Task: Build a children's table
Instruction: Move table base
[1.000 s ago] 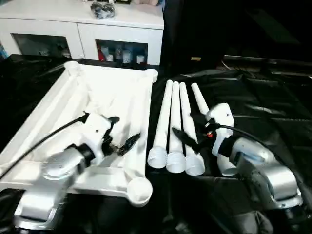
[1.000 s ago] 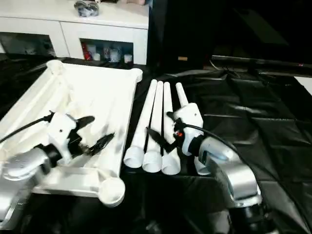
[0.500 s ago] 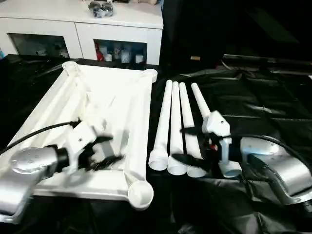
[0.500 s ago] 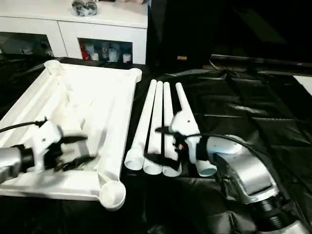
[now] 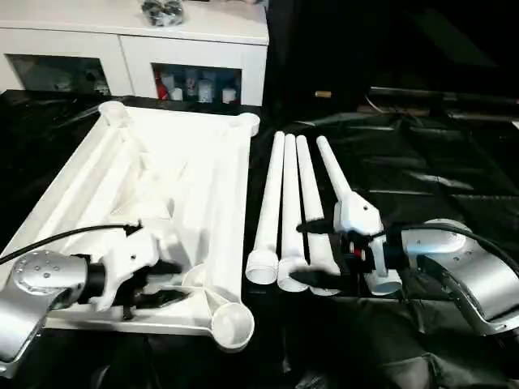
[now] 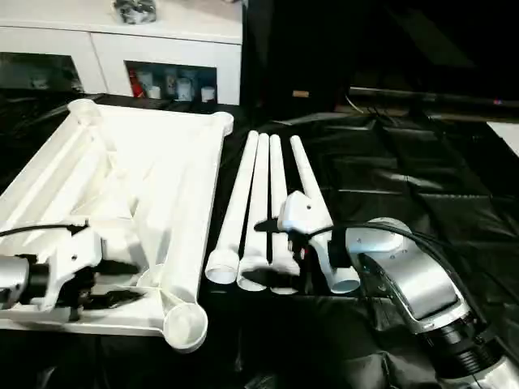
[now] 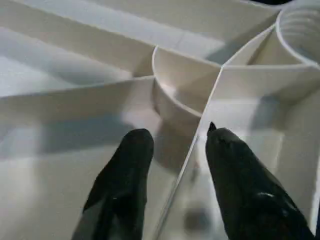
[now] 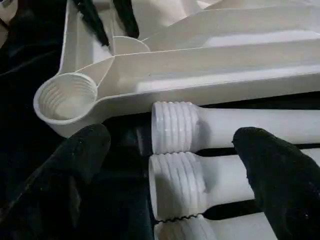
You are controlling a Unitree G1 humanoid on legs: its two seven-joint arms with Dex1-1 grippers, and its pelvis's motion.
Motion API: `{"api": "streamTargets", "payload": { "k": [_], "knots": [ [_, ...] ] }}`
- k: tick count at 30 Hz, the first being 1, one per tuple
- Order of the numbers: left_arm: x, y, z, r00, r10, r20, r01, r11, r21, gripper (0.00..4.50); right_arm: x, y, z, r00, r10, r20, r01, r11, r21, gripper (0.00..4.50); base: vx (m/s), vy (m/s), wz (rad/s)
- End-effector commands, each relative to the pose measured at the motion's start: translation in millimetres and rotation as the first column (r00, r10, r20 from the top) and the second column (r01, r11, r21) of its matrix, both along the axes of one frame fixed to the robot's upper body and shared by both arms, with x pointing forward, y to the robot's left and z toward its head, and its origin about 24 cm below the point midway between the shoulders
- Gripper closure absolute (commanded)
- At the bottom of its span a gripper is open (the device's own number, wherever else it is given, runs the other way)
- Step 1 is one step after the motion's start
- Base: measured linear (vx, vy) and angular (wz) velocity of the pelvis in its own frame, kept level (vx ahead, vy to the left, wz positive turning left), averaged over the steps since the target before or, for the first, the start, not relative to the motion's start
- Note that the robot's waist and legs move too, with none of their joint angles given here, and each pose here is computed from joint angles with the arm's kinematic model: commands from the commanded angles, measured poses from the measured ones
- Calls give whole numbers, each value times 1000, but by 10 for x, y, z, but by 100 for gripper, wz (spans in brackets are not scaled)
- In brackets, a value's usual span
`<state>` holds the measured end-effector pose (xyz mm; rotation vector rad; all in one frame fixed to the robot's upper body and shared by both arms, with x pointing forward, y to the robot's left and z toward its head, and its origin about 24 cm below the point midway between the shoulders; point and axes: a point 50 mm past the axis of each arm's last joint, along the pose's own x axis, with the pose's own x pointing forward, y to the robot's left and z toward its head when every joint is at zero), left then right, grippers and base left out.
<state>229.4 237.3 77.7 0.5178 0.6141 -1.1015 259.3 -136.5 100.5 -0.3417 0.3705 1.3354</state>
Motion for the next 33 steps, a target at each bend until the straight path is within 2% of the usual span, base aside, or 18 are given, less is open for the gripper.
{"api": "streamTargets", "payload": {
  "k": [1, 3, 4, 7, 9, 19, 24, 26, 33],
  "knots": [
    [-18, 5, -16, 1000, -23, -14, 24, 999, 27, 283, 5, 11, 84, 998, 28, 48, -28, 999, -16, 0, 0, 0, 0],
    [-24, 38, -14, 1000, -26, -16, 26, 999, 45, 289, 1, 19, 81, 998, 36, 49, -35, 999, -20, 0, 0, 0, 0],
    [-21, 57, -10, 1000, -23, -10, 23, 998, 57, 313, -4, 26, 78, 998, 41, 49, -40, 999, -22, 0, 0, 0, 0],
    [-13, 64, -8, 1000, -22, -1, 22, 998, 61, 329, -10, 32, 72, 998, 48, 50, -46, 999, -24, 0, 0, 0, 0],
    [-12, 66, -7, 1000, -22, 2, 21, 998, 64, 358, -18, 36, 66, 997, 53, 49, -52, 998, -26, 0, 0, 0, 0],
    [2, -35, 16, 995, -29, 94, 24, 998, 56, 420, -38, 50, 33, 997, 58, 52, -56, 998, -25, 0, 0, 0, 0],
    [24, -72, 81, 981, -67, 183, 52, 995, 88, 445, -43, 62, 14, 997, 56, 55, -56, 998, -18, 0, 0, 0, 0],
    [65, -82, 144, 961, -96, 258, 64, 990, 128, 445, -44, 65, 7, 997, 54, 56, -54, 998, -13, 0, 0, 0, 0],
    [138, -88, 306, 919, -164, 359, 93, 974, 206, 445, -53, 89, -22, 997, 50, 58, -50, 999, -6, 0, 0, 0, 0]
  ]
}}
